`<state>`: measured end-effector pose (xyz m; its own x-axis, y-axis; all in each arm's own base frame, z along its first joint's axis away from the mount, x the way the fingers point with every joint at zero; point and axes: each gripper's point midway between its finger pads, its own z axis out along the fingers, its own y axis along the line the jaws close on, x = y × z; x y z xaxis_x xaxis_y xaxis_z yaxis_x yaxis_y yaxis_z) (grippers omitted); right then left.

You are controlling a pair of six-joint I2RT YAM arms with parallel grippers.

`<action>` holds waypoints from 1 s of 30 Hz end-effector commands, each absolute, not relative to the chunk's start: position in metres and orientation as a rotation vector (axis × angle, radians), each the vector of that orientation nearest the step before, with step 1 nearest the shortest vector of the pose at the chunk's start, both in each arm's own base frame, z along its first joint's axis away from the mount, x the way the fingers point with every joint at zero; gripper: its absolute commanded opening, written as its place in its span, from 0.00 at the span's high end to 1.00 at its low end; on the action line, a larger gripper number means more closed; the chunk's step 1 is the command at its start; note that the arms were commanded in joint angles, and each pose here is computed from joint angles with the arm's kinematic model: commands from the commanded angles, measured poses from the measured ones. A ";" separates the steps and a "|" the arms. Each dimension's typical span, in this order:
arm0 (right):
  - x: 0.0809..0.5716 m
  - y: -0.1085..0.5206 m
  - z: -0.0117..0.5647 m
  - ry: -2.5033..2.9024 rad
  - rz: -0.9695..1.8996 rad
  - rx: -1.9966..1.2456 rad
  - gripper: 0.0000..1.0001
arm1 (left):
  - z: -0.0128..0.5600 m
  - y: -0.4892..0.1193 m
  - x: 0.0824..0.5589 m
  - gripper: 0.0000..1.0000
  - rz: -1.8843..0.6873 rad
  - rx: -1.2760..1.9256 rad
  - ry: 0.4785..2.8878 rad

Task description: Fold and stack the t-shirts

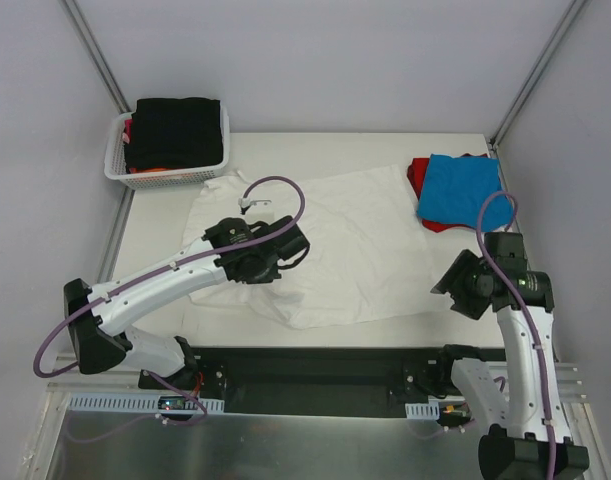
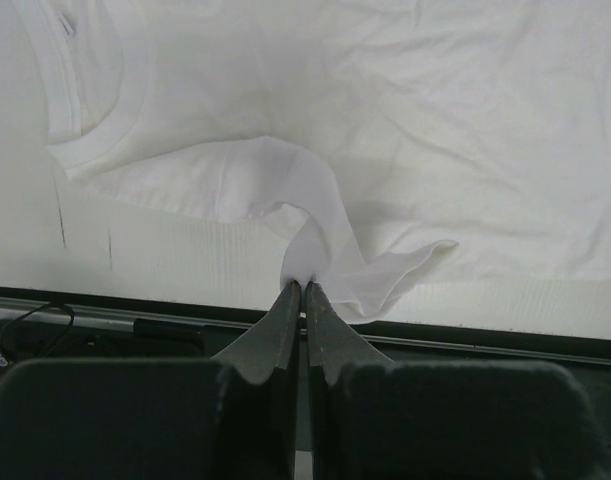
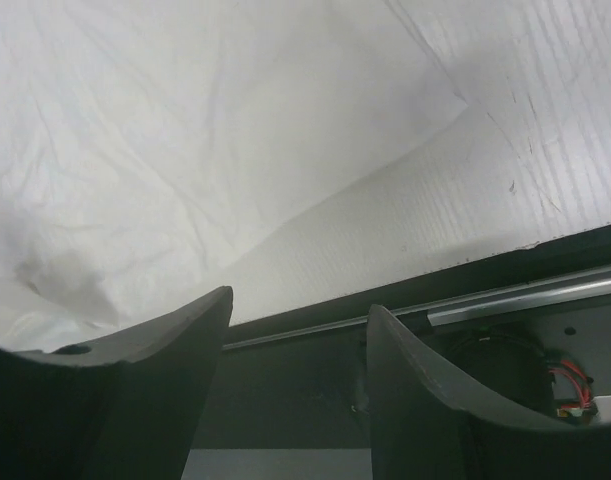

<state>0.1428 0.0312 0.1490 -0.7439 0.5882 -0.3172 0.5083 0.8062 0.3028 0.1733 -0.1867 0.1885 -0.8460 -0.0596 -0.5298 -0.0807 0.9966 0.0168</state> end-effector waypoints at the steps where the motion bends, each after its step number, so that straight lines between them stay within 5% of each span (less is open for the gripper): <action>1: 0.151 0.025 0.149 2.533 0.267 1.098 0.40 | 0.195 -0.191 0.180 1.00 0.079 -0.046 2.598; 7: 0.156 0.026 0.121 2.464 0.290 1.205 0.29 | 0.185 -0.198 0.181 1.00 0.046 -0.056 2.613; 11: 0.174 0.051 0.107 2.291 0.534 1.203 0.30 | 0.169 -0.201 0.177 1.00 0.025 -0.030 2.639; 21: 0.114 -0.031 0.117 2.278 -0.200 1.271 0.34 | 0.163 -0.202 0.184 1.00 -0.052 0.154 2.593; 30: 0.111 -0.066 0.157 2.259 -0.533 1.268 0.31 | 0.170 -0.205 0.181 1.00 -0.141 0.327 2.574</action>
